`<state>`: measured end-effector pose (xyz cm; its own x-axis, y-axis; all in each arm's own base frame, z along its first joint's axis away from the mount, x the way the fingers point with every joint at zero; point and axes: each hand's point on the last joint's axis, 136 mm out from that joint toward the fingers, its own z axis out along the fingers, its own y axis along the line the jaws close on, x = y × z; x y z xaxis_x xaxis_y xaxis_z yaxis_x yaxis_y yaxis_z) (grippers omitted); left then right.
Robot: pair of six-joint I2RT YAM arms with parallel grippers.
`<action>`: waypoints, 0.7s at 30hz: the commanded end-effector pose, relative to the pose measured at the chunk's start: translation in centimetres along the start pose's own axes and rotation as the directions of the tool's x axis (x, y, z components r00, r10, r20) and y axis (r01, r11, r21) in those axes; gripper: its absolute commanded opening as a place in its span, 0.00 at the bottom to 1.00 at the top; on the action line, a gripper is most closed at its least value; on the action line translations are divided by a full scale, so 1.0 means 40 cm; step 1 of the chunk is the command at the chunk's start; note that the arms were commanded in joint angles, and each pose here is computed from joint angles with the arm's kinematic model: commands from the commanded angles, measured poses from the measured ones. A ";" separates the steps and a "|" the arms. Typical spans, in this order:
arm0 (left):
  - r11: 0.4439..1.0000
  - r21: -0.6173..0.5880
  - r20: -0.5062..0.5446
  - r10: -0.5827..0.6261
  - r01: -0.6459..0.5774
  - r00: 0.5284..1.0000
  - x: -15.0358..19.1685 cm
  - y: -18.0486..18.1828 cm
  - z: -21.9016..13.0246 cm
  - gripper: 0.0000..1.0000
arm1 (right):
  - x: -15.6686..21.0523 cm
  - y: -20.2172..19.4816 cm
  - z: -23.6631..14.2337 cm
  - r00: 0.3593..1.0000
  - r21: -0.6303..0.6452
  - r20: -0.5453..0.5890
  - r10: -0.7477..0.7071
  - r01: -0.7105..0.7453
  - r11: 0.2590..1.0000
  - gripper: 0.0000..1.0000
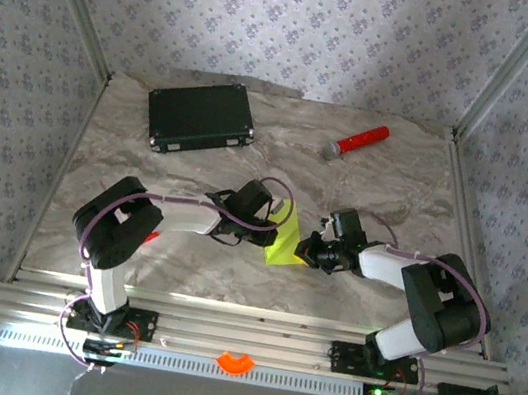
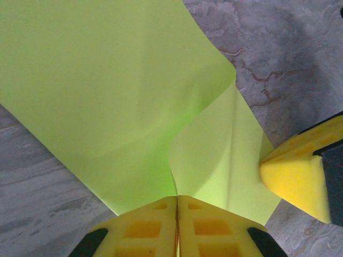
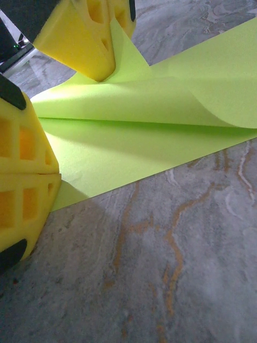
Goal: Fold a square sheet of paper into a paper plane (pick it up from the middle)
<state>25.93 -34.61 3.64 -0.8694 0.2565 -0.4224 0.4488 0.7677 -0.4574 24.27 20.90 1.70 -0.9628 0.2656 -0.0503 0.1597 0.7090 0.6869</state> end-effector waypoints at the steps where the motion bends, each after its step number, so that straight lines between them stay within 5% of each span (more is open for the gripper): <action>1: 1.000 -0.019 0.010 0.014 -0.014 1.000 -0.008 0.008 -0.009 0.10 | 0.049 -0.086 -0.001 0.996 0.121 -0.052 0.069 -0.062 0.991 0.04; 21: 1.000 -0.020 0.014 0.009 -0.009 1.000 -0.015 0.014 0.015 0.10 | 0.051 -0.090 -0.003 0.996 0.126 -0.051 0.070 -0.063 0.990 0.04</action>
<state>26.09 -34.51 3.39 -0.8694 0.2542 -0.4238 0.4454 0.7746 -0.4491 24.18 20.82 1.67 -0.9629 0.2663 -0.0445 0.1644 0.7090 0.6858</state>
